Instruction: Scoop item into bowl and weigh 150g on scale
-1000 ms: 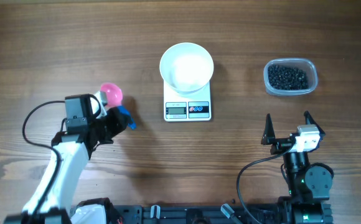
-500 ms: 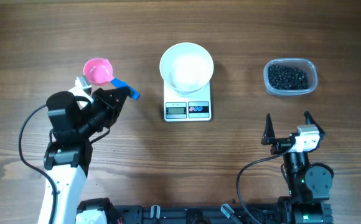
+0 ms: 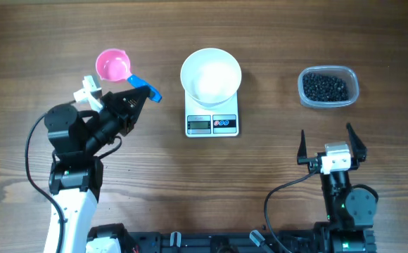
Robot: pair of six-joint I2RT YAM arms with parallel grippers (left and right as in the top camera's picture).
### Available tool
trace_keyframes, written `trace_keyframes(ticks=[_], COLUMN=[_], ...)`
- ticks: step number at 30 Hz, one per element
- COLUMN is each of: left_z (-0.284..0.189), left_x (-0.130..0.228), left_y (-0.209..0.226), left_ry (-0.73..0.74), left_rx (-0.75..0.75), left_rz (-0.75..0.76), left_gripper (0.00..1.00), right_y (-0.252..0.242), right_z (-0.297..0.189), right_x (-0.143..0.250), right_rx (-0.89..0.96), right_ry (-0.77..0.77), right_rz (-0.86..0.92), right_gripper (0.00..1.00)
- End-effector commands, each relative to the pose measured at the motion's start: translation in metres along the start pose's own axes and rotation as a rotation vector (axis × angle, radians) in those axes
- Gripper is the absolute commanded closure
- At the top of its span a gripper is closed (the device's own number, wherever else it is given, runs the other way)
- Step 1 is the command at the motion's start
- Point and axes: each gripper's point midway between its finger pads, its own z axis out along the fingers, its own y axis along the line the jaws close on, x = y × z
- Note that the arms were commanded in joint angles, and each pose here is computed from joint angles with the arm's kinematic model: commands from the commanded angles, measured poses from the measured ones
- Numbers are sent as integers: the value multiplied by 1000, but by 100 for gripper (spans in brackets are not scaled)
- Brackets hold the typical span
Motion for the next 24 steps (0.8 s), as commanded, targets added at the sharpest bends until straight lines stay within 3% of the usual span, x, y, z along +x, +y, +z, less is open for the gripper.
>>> trace_keyframes(ticks=[1,4,6,8,13,19,21,24], left_z=[-3,-3,-3,-4,-5,-5,-5,-5], left_x=[11,13,14,15,12,11,10,9], left_y=[-13,-17,-18,-21,-33,-36,-36,-36], left_ry=[58,70,78,83,70,61,61,49], left_rx=[60,75,80,92,136,146,146,145], left_rz=[34,46,49,60,113,137,137,139], left_gripper=[96,96,96,96,96,96,96,96], right_y=[77,109,114,99,50,2,10,49], right_z=[-26,-62,-88,-101,-109,-58,-43,-41], right_x=[-51,-78,-107,-141,-206,-256,-258,-247], right_rx=[-482,-708,-760,-682,-453,-382,-480,-795], right_ry=[-269,-493,-683,-800,-891,-521,-419,-317], right_rz=[-3,-185,-289,-269,-175,22,46,93], right_gripper=[0,0,0,0,0,0,0,0])
